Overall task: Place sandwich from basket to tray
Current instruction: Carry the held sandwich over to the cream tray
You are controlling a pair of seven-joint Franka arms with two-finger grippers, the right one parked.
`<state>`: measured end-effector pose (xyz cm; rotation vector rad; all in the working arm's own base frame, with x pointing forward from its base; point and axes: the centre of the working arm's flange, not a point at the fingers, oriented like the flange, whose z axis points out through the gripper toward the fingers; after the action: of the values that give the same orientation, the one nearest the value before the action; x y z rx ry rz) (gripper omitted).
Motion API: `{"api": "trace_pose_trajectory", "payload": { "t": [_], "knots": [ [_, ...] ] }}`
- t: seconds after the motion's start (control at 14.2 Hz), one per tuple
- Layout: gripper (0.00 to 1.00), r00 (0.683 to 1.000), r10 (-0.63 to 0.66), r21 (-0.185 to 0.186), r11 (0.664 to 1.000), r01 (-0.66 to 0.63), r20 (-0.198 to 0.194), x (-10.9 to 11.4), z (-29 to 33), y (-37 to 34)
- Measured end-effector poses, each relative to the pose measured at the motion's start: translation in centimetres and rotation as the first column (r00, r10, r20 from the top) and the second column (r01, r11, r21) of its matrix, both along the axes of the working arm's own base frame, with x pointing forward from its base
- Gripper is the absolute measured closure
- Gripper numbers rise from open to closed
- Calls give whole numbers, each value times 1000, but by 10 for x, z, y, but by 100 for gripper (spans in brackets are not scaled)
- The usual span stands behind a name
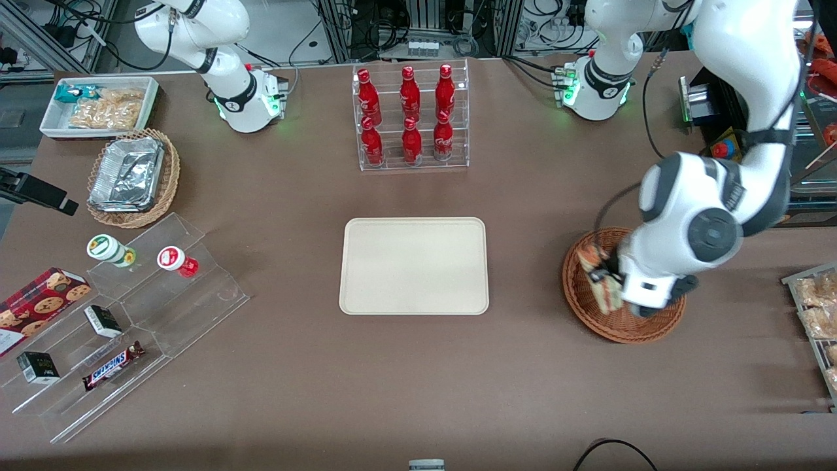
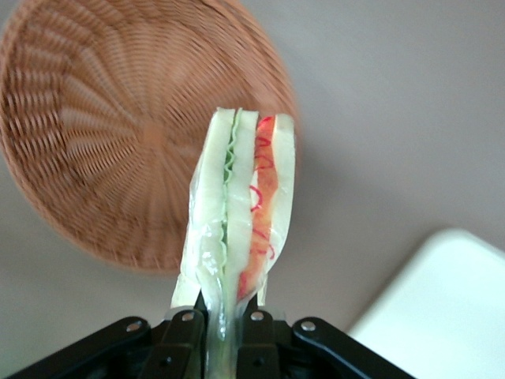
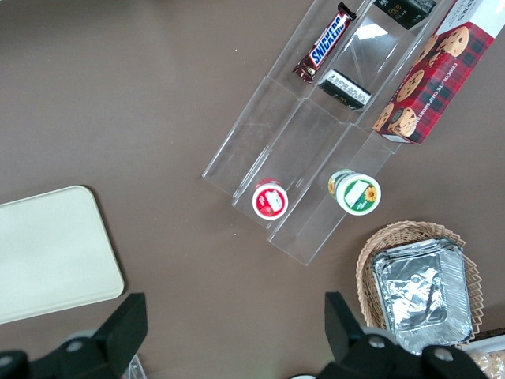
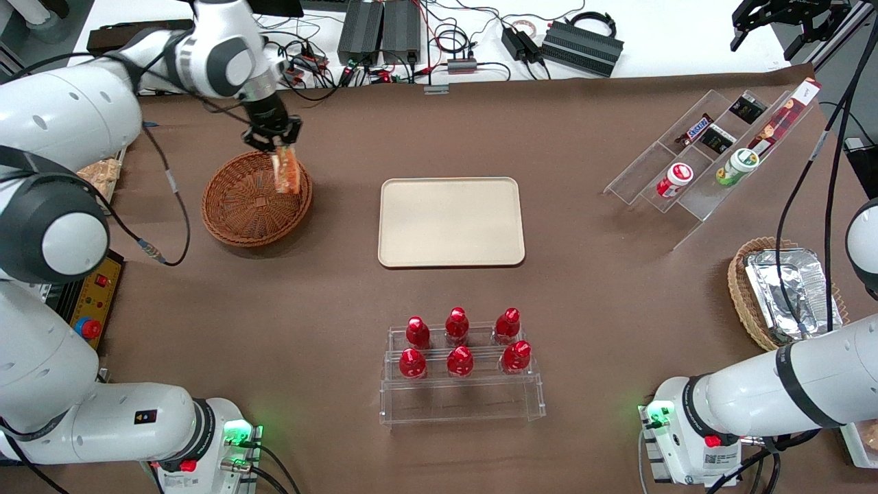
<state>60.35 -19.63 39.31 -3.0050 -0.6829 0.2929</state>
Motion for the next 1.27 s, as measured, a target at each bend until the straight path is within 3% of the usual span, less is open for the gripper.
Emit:
{"api": "trace_pose_trajectory", "payload": {
  "t": [0.28, 0.42, 0.56, 0.77, 1.06, 1.27],
  "knots": [
    [85, 977, -212, 8, 977, 212, -23, -70, -11, -161],
    [84, 958, -286, -22, 958, 286, 2, -94, -36, -227],
    [81, 948, -318, -61, 946, 319, 33, -103, -56, -277],
    [80, 942, -333, -93, 938, 335, 34, -110, -83, -327],
    [79, 940, -340, -109, 934, 341, 29, -118, -112, -358],
    [77, 939, -344, -98, 934, 344, 18, -118, -124, -358]
  ]
}}
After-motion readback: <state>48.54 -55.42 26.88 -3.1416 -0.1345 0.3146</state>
